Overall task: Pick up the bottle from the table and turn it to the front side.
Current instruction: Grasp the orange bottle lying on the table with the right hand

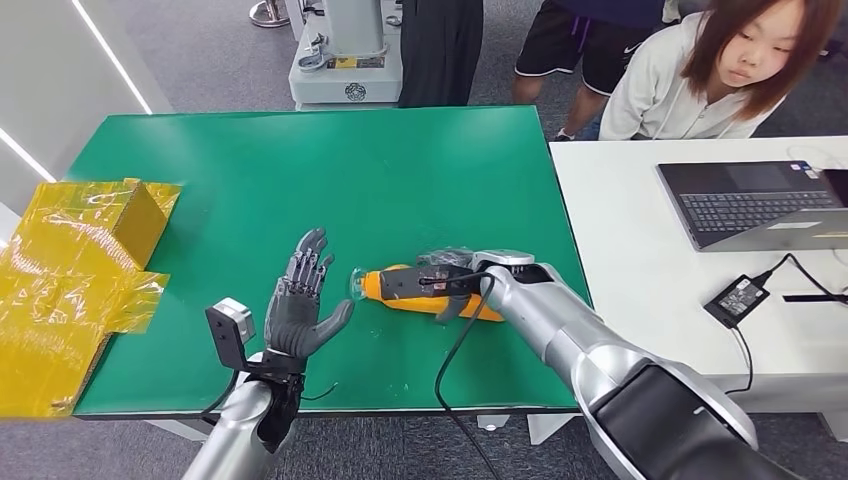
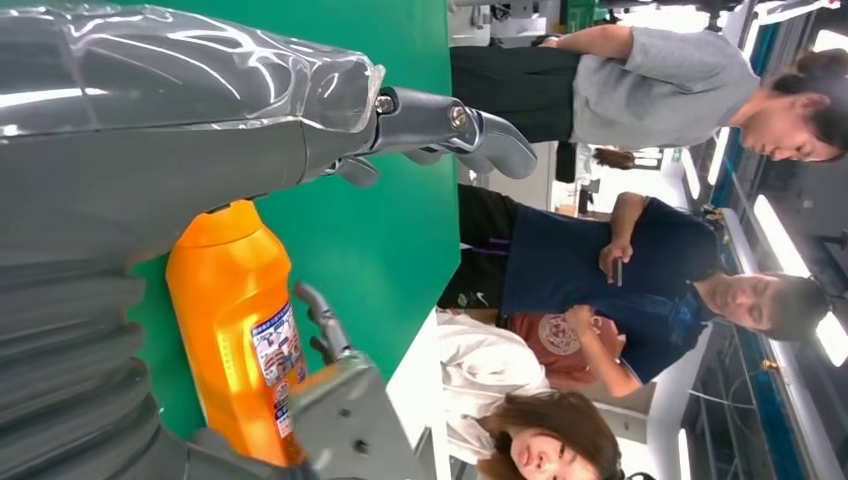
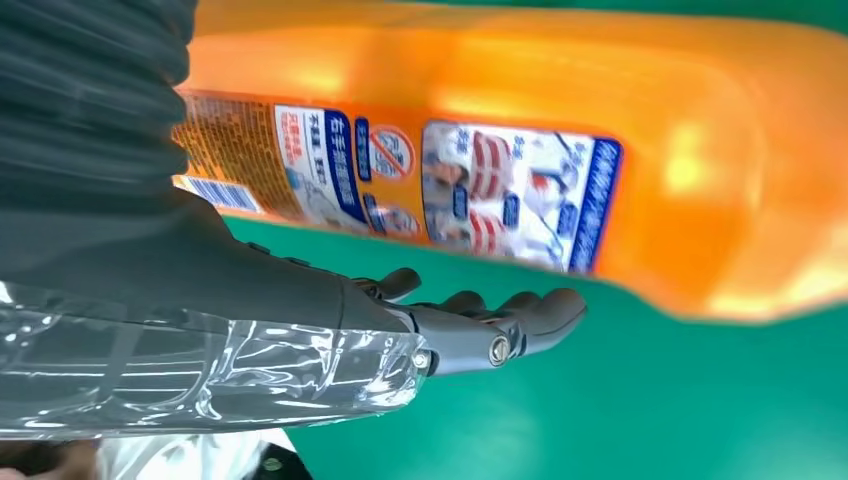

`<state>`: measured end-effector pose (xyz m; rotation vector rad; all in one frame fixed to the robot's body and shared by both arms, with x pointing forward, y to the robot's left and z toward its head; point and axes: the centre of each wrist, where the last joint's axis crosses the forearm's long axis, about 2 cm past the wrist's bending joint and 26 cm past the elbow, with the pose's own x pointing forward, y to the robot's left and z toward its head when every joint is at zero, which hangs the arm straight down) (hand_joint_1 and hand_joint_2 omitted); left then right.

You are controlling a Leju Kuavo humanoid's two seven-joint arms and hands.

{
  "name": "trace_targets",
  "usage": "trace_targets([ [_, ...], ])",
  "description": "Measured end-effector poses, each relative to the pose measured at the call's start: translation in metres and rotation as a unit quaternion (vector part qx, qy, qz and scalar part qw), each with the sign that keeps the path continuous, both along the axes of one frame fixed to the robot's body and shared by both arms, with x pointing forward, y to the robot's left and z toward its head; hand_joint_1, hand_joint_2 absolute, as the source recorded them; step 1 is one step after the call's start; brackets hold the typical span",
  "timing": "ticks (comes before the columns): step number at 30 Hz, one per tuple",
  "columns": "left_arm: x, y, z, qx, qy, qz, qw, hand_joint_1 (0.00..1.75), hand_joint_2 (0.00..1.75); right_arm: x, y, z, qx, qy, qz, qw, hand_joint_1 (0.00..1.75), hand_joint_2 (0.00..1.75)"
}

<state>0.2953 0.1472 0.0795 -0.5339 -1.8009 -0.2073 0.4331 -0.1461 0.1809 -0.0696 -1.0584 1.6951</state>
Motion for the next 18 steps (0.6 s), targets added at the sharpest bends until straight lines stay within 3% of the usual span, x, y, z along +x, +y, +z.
trace_targets([
  [18, 0.0, -0.004, 0.003, -0.024, 0.021, -0.014, 0.999, 0.0, 1.75, -0.005, -0.007, -0.011, -0.095, 0.007, -0.011, 0.995, 0.0, 1.75],
])
